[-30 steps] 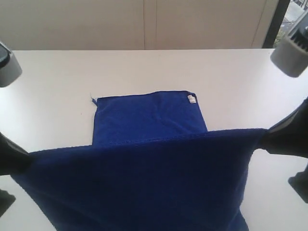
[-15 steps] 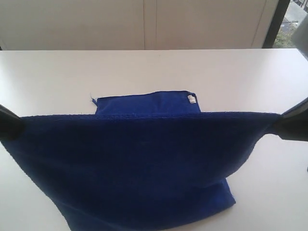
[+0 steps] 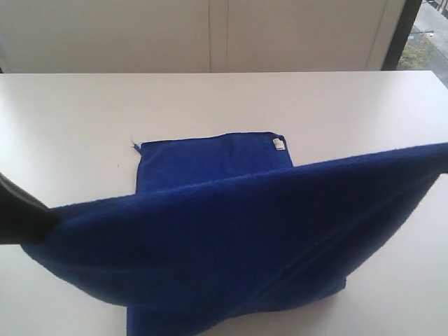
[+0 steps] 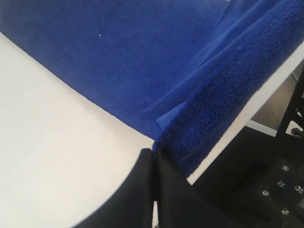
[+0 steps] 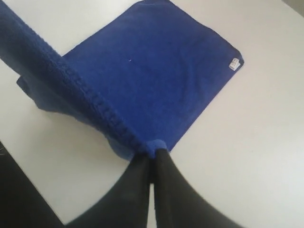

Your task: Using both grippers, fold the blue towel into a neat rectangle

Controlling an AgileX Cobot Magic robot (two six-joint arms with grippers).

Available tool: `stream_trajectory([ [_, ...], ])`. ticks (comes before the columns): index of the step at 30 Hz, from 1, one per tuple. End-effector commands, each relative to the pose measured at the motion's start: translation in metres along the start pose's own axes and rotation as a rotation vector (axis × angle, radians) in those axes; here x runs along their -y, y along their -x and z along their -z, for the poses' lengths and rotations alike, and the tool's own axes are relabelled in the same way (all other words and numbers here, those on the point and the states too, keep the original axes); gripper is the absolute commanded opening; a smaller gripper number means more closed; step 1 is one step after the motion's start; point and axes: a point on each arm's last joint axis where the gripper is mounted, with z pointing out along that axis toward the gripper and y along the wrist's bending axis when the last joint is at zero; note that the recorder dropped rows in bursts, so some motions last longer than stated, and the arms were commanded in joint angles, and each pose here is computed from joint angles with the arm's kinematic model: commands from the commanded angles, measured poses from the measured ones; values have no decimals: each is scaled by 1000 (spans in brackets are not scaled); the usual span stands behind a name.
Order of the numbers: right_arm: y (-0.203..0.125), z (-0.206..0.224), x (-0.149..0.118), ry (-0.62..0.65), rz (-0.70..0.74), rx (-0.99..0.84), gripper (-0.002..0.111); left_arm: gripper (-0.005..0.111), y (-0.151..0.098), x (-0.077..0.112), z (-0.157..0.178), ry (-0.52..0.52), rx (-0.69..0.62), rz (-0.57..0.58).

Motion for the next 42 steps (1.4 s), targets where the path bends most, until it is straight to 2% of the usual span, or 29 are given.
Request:
stream_trajectory([
  [1,0,-20,1,3,3,-78,0,0,-11,-2,-16,21,-50,23],
  [6,2,-34,3,7,25,-134,0,0,-8,-5,-13,56,-23,12],
  [10,5,-45,4,16,36,-171,0,0,-2,-11,-5,124,24,-12],
  [13,8,-54,4,23,37,-203,0,0,0,-16,-4,179,33,11],
  [23,14,-73,15,-66,76,-259,0,0,4,-17,-10,209,23,5],
  [29,9,-61,16,-91,71,-255,0,0,9,-14,-22,194,-19,8],
  [36,3,-24,15,-123,65,-121,0,0,7,-12,-19,166,-12,21],
  [42,3,-26,15,-120,65,-127,0,0,14,-10,-28,165,-7,8],
])
